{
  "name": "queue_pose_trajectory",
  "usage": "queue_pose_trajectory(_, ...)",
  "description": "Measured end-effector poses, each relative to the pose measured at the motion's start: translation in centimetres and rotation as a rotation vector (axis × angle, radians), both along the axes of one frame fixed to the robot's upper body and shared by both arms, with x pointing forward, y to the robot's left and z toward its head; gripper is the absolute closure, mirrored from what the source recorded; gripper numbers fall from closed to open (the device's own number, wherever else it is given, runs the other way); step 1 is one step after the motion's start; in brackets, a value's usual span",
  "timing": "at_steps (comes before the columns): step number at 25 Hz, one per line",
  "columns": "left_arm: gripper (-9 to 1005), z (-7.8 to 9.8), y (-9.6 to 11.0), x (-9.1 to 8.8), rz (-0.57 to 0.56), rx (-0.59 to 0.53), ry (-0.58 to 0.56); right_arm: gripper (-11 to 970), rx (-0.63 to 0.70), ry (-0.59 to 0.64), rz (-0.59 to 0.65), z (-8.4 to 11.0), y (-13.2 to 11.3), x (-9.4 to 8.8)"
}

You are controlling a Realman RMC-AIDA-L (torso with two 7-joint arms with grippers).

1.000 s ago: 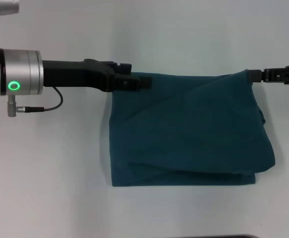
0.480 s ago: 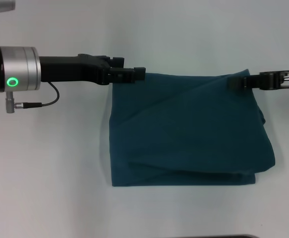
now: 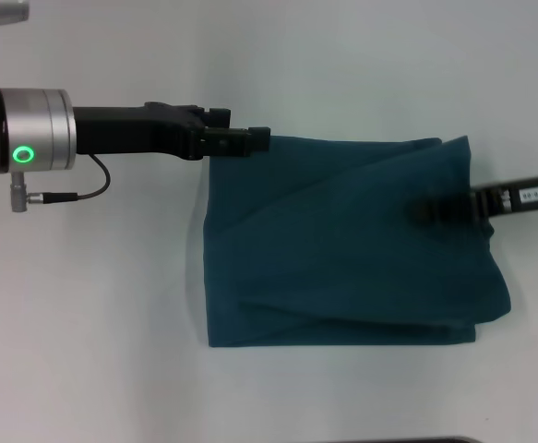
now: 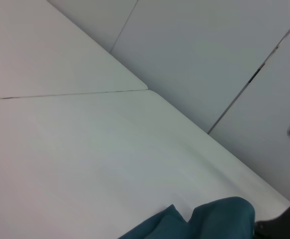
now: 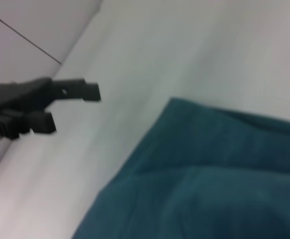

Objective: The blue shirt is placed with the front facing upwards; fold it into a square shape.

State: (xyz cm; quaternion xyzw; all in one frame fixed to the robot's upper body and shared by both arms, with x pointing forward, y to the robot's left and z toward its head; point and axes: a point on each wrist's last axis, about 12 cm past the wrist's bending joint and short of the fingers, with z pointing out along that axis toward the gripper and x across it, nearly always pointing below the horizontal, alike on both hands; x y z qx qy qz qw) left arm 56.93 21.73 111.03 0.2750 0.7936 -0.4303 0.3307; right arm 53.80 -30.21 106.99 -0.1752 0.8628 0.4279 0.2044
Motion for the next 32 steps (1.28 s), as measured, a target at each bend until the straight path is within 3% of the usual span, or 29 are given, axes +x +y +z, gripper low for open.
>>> queue_pose_trajectory(8,109,-0.1,0.1,-0.1,0.003,-0.001,0.003,931,-0.042,0.122,-0.042,-1.4,-2.0,-2.3)
queue_pose_trajectory(16,108,-0.1,0.0,-0.1,0.001,0.000,0.003,925,-0.026,0.168,-0.050,-1.3,-3.8,-4.0)
queue_pose_trajectory(23,109,-0.1,0.1,-0.2,-0.003,-0.003,0.008,920,0.077,0.082,-0.063,0.3,-5.5,-4.7)
queue_pose_trajectory(32,108,-0.1,0.2,0.0,0.011,-0.005,0.012,914,0.118,-0.061,-0.062,2.5,-5.4,-2.7)
